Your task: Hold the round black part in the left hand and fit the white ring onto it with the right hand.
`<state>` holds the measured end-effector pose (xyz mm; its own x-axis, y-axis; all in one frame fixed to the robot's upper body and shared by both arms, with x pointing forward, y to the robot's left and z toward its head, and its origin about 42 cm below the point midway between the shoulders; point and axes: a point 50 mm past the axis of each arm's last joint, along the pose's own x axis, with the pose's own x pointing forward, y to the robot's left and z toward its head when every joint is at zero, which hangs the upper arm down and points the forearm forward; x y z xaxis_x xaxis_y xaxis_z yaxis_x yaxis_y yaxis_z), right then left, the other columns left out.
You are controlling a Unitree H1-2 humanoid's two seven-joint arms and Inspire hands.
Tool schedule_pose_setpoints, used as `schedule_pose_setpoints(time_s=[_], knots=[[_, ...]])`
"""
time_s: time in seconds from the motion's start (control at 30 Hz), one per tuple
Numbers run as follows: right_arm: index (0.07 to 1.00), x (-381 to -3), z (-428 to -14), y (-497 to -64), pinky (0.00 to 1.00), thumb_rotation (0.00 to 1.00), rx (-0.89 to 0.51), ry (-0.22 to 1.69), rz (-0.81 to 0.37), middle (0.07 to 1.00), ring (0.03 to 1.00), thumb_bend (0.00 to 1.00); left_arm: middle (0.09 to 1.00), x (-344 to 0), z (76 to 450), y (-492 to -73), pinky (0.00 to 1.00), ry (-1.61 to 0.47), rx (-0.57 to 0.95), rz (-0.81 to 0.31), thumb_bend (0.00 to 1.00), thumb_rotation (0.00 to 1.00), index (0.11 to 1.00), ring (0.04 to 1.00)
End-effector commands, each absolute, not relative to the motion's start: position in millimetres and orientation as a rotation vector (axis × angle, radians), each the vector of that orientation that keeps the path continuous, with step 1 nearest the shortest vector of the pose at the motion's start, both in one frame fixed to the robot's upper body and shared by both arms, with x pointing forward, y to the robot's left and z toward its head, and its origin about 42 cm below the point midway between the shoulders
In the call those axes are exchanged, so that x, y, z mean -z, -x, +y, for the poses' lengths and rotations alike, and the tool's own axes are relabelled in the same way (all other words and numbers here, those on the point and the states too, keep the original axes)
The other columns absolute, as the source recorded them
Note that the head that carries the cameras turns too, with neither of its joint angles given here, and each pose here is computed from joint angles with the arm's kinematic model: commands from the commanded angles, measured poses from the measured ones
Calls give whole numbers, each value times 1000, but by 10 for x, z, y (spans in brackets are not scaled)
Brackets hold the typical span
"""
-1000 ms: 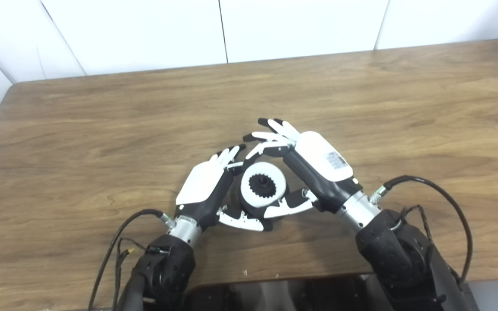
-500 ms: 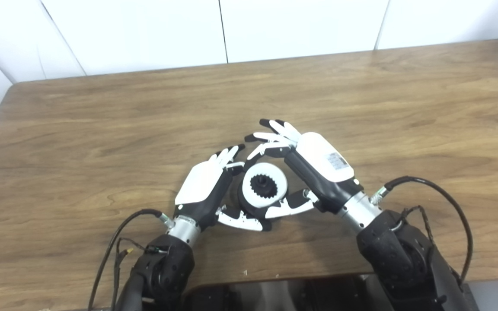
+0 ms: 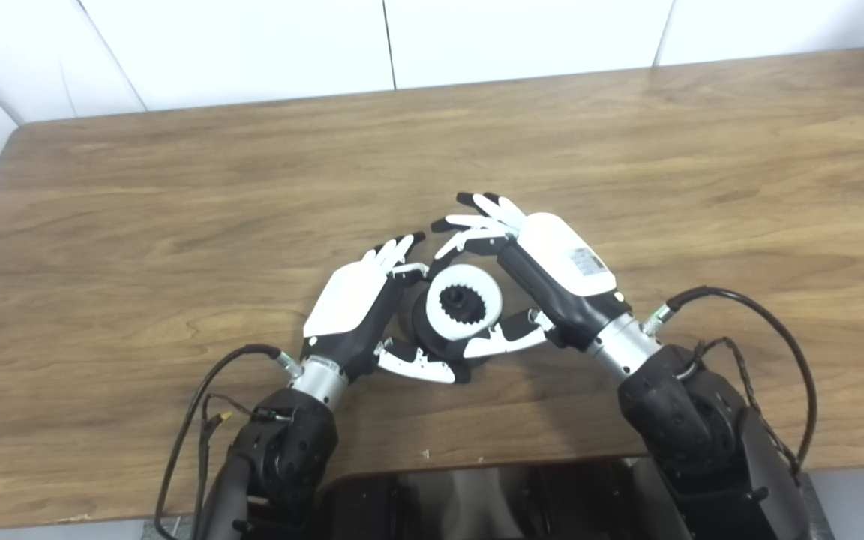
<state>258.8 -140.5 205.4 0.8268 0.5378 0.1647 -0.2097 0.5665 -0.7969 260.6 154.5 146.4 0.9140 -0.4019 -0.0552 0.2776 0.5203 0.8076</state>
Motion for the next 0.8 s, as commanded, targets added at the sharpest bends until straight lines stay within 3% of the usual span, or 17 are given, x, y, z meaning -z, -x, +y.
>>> schedule_pose_setpoints(time_s=[0.0, 0.77], knots=[[483, -2179, -1338, -2629, 1000, 145, -433, 854, -501, 831, 957, 519, 1000, -1676, 1519, -2672, 1000, -939, 374, -234, 1000, 362, 610, 1000], [483, -2048, -1388, -2675, 1000, 145, -441, 874, -447, 833, 961, 518, 1000, -1702, 1489, -2697, 1000, -933, 381, -232, 1000, 356, 609, 1000]])
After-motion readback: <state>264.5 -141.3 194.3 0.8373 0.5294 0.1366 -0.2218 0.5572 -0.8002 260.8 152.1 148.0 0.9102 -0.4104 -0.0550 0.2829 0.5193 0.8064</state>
